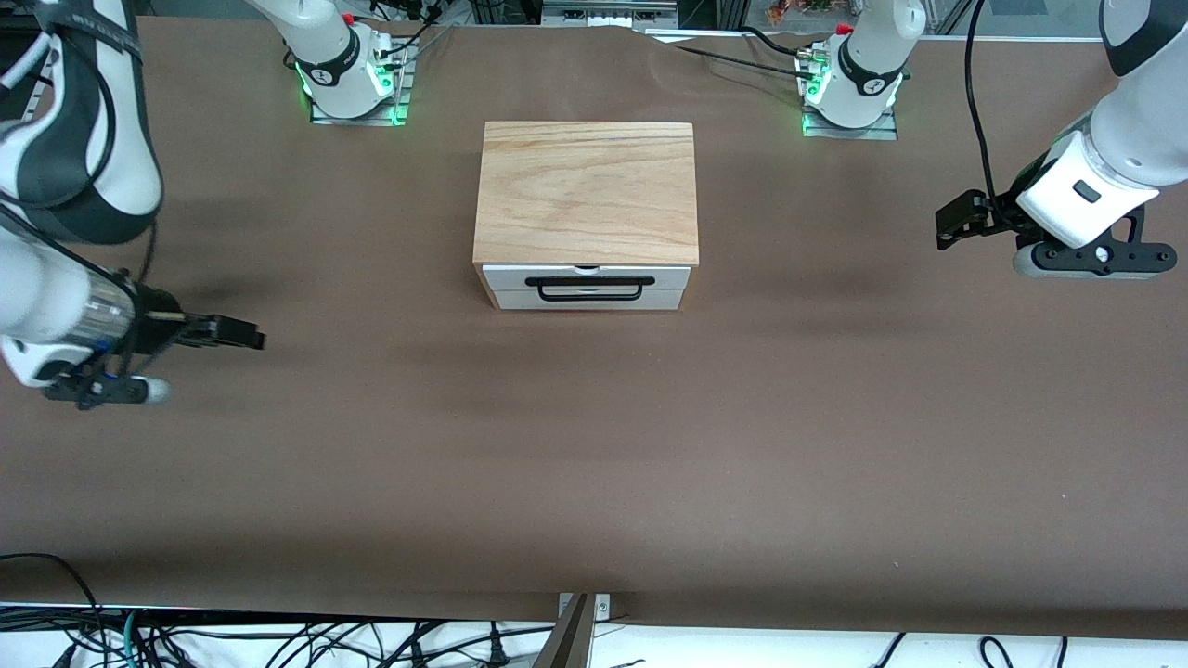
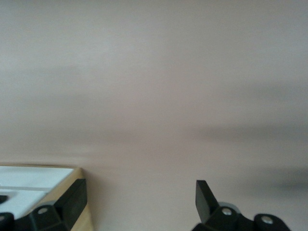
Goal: Pull top drawer with both arms simultaneously
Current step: 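Move the right gripper toward the drawer handle while the left gripper approaches too, then close both grippers on the black drawer handle from either end, then pull the drawer handle outward with both grippers together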
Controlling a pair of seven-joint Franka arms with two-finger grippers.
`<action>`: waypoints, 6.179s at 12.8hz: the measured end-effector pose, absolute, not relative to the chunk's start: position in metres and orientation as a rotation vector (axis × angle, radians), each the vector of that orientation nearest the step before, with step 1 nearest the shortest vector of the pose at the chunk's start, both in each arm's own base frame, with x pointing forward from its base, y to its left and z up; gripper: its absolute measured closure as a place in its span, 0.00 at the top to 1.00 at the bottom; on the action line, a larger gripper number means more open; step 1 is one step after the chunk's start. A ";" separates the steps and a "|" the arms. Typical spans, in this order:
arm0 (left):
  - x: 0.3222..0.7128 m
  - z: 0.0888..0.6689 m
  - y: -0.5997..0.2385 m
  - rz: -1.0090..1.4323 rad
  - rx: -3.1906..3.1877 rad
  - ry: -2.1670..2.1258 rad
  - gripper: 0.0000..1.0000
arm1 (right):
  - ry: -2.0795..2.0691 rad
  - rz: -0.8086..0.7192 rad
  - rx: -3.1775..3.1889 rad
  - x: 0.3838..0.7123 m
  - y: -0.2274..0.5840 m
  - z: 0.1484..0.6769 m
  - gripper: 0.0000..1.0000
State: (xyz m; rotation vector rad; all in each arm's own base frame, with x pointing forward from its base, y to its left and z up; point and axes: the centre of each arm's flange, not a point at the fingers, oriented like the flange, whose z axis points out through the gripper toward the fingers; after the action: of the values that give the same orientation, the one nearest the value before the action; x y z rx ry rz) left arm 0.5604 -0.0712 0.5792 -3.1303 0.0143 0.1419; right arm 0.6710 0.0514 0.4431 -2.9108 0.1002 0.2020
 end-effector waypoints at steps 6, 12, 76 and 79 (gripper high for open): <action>0.563 0.556 -0.105 0.260 -3.232 0.075 1.00 | 0.255 0.300 -2.512 0.687 0.082 0.384 1.00; 0.616 0.437 -0.180 0.694 -3.620 0.038 1.00 | 0.142 0.254 -2.098 0.682 0.101 0.294 1.00; 0.647 0.189 -0.298 0.365 -4.469 0.449 0.17 | -0.114 0.024 -1.559 0.628 0.281 0.152 0.18; 0.662 0.190 -0.300 0.330 -4.481 0.411 0.17 | -0.109 0.010 -1.560 0.644 0.279 0.154 0.18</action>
State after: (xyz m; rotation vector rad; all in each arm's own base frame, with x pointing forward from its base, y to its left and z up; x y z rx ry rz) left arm 0.6620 -0.2995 0.1902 -4.4811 0.4106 0.3304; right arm 0.6437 0.2791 0.1540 -1.5601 -0.1093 0.0099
